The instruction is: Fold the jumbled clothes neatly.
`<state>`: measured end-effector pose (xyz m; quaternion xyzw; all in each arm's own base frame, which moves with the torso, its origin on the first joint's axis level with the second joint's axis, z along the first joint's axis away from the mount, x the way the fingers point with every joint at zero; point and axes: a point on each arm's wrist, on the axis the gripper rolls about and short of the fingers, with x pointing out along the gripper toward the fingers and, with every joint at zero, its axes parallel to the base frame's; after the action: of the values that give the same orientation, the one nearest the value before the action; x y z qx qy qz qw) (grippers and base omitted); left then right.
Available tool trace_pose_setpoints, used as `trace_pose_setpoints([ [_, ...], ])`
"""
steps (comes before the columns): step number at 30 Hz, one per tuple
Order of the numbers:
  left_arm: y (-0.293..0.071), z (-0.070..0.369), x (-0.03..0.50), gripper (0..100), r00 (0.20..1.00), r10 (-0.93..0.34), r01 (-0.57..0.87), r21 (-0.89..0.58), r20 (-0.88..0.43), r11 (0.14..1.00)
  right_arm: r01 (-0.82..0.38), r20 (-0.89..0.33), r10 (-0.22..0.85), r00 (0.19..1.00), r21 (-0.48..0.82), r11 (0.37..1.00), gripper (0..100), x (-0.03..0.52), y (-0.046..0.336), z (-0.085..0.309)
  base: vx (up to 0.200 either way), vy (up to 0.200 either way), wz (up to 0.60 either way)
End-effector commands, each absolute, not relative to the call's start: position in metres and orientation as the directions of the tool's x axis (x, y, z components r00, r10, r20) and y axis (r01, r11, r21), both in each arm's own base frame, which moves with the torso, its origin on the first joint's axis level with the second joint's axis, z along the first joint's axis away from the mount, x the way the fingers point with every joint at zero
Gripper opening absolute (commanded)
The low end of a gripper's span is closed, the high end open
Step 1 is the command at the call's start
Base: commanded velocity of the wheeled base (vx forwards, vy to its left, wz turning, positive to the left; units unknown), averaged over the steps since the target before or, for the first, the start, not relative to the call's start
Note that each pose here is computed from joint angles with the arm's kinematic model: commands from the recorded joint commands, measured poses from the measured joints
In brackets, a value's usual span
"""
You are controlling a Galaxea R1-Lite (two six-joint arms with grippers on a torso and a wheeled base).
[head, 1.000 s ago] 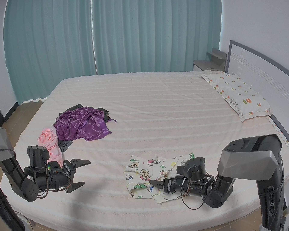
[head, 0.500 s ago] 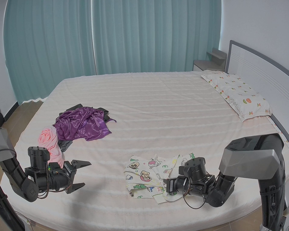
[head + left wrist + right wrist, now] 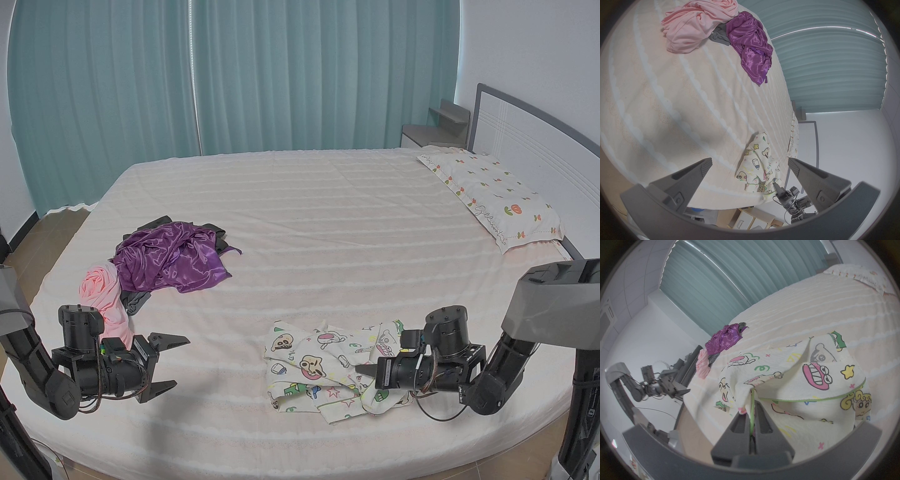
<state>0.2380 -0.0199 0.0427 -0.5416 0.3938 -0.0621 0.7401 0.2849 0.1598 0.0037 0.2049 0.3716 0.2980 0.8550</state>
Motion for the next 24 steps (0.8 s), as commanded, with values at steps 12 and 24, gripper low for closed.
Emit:
trace_pose_setpoints([
  [12, -0.02, 0.042, 0.238, 100, 0.682, -0.518, -0.335, -0.85, -0.516, 0.406, -0.328, -0.52, 0.654, 0.55, 0.585, 0.742, 0, 0.289, 0.149, 0.0, 0.0, 0.0, 0.0],
  [24, -0.02, 0.041, 0.238, 100, 0.679, -0.518, -0.339, -0.848, -0.52, 0.407, -0.334, -0.527, 0.653, 0.545, 0.577, 0.745, 100, 0.29, 0.153, -0.006, 0.0, 0.0, 0.0],
])
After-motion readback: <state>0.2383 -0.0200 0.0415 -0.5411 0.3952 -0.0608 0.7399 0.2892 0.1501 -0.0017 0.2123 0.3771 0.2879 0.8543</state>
